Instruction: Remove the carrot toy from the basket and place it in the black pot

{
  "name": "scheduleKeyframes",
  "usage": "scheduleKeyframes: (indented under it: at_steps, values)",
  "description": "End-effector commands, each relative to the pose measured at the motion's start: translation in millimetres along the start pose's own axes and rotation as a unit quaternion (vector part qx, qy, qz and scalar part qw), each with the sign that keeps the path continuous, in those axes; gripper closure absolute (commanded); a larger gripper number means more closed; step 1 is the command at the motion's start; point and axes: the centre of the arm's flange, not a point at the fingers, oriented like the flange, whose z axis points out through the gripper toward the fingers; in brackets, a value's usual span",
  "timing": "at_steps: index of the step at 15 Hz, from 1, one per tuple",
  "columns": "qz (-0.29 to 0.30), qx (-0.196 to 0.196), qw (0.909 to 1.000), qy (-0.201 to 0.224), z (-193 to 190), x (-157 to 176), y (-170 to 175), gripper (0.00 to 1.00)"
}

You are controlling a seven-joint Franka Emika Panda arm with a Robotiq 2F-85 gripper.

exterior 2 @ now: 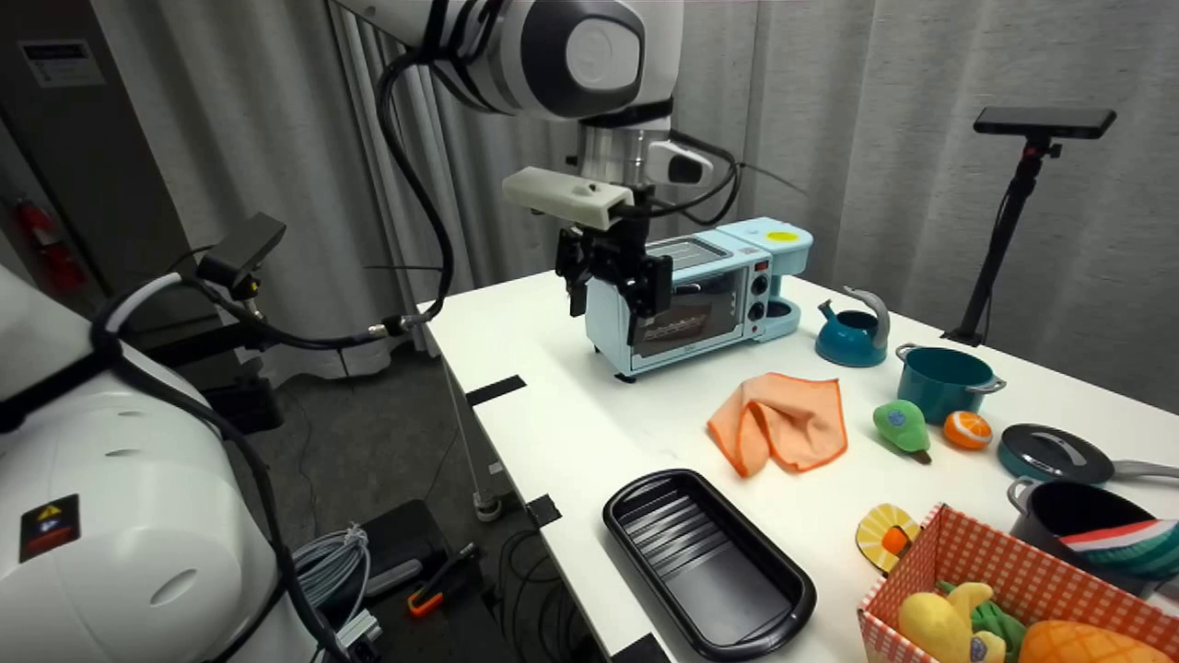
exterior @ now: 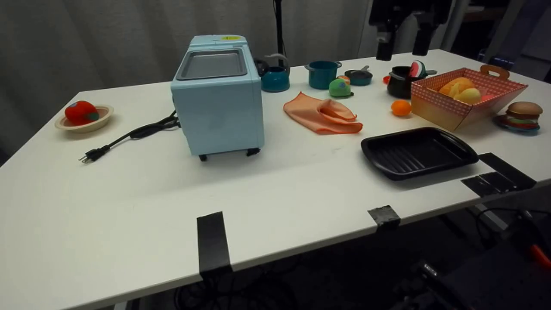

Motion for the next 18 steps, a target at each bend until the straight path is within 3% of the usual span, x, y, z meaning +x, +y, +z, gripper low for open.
scheduleKeyframes:
  at_steps: [1, 6, 10, 18]
  values:
    - [0.027, -0.018, 0.9989, 0.035, -58, -1, 46, 0.0]
    - [0.082, -0.033, 0.9926, 0.083, -122, 1, 124, 0.0]
    - [0.12, -0.03, 0.9847, 0.122, -145, 10, 190, 0.0]
    - [0.201, -0.024, 0.9713, 0.125, -105, 38, 315, 0.0]
